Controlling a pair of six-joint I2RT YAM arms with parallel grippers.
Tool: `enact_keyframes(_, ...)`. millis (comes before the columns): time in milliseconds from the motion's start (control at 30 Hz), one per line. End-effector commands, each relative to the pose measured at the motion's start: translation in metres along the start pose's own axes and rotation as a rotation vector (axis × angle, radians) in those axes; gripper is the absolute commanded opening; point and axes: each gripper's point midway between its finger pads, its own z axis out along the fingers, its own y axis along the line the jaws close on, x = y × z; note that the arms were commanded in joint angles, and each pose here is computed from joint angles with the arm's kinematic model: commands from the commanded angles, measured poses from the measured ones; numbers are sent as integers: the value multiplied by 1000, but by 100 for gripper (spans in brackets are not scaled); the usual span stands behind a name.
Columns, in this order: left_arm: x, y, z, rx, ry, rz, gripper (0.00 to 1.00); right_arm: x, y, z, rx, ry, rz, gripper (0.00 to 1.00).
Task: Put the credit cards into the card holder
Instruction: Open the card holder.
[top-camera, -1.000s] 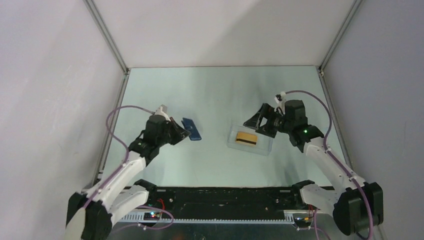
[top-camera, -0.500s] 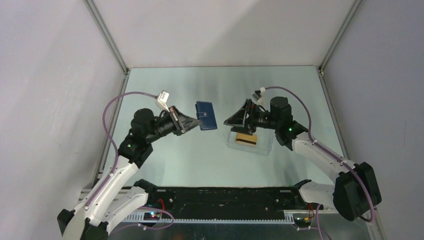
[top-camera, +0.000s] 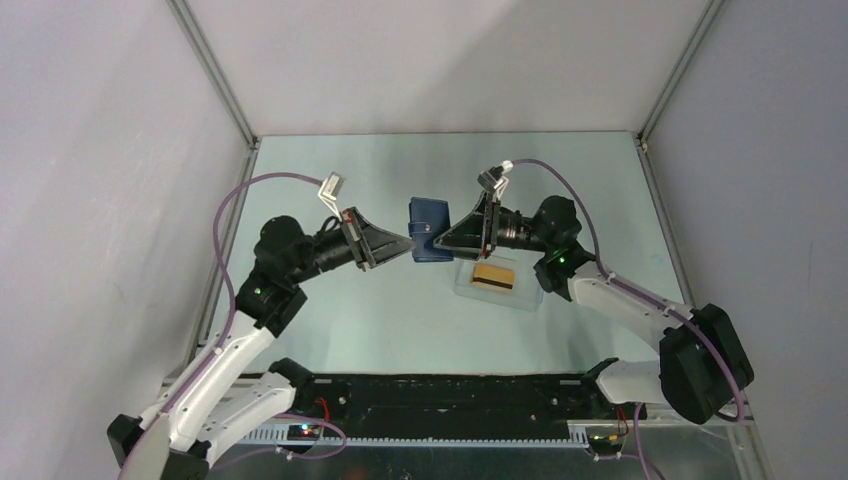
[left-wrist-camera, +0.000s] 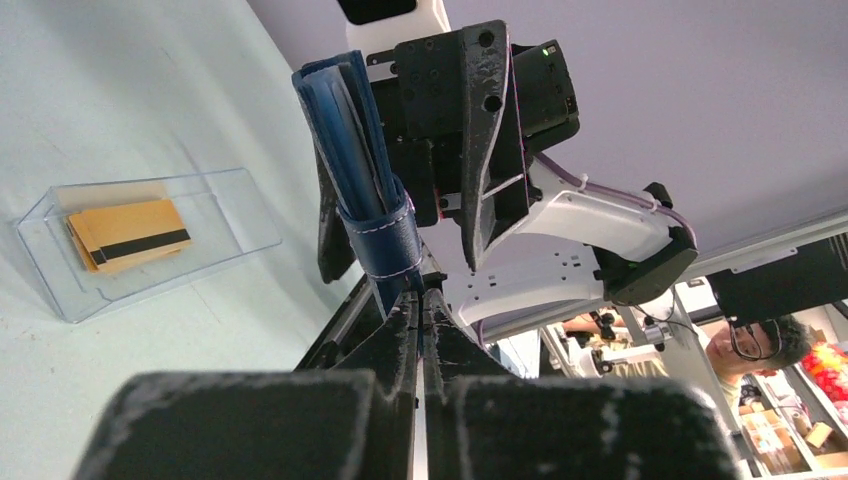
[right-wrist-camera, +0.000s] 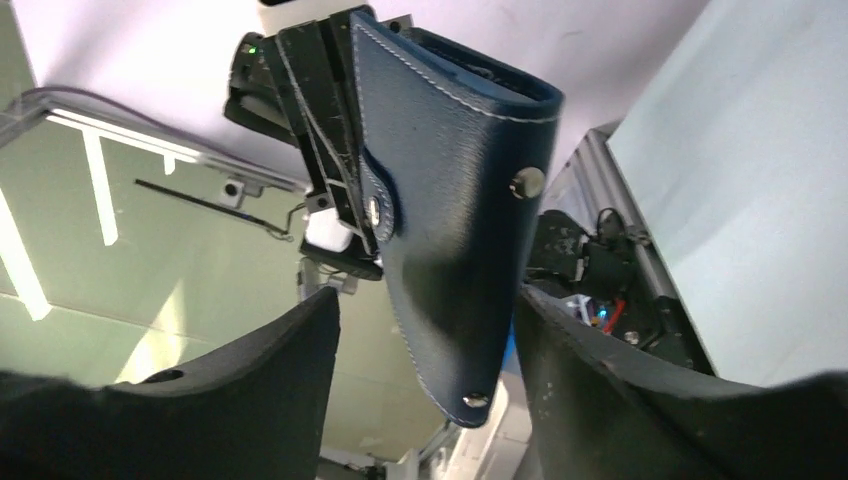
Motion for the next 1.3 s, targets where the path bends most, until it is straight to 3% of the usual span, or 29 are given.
enact_keyframes(0,-5,-25,-2,86,-7,19,0,-3,46,7,-139,30,-100,62)
enact_keyframes(133,-3,-20,-2,76,-10,12,1,3,47,12,-131,60,-112,27)
enact_keyframes(167,-3,-19,-1,73,-8,8,19,2,48,12,-129,60,-124,11)
enact_keyframes(200,-1,-15,-1,66,-5,1,34,3,45,12,-112,65,-112,4)
enact_keyframes(233,-1,-13,0,60,-5,-4,62,3,46,12,-105,65,-134,0)
enact_keyframes(267,0,-8,1,43,-5,-14,71,3,41,13,-68,67,-113,0)
enact_keyframes(300,0,-4,2,27,-5,-13,88,5,34,11,-27,72,-122,0)
enact_keyframes(367,-1,7,1,-43,-12,-6,98,7,22,8,64,69,-140,0)
enact_keyframes(567,-6,52,-9,-335,-40,52,100,10,-6,-8,291,58,-204,0)
enact_keyframes(700,4,80,-16,-563,34,109,100,15,-21,-12,408,68,-255,0)
enact_keyframes(967,4,69,-5,-608,54,209,100,16,-46,-17,613,74,-318,0)
enact_keyframes(1267,21,84,20,-699,143,240,100,16,-56,-17,687,69,-325,0)
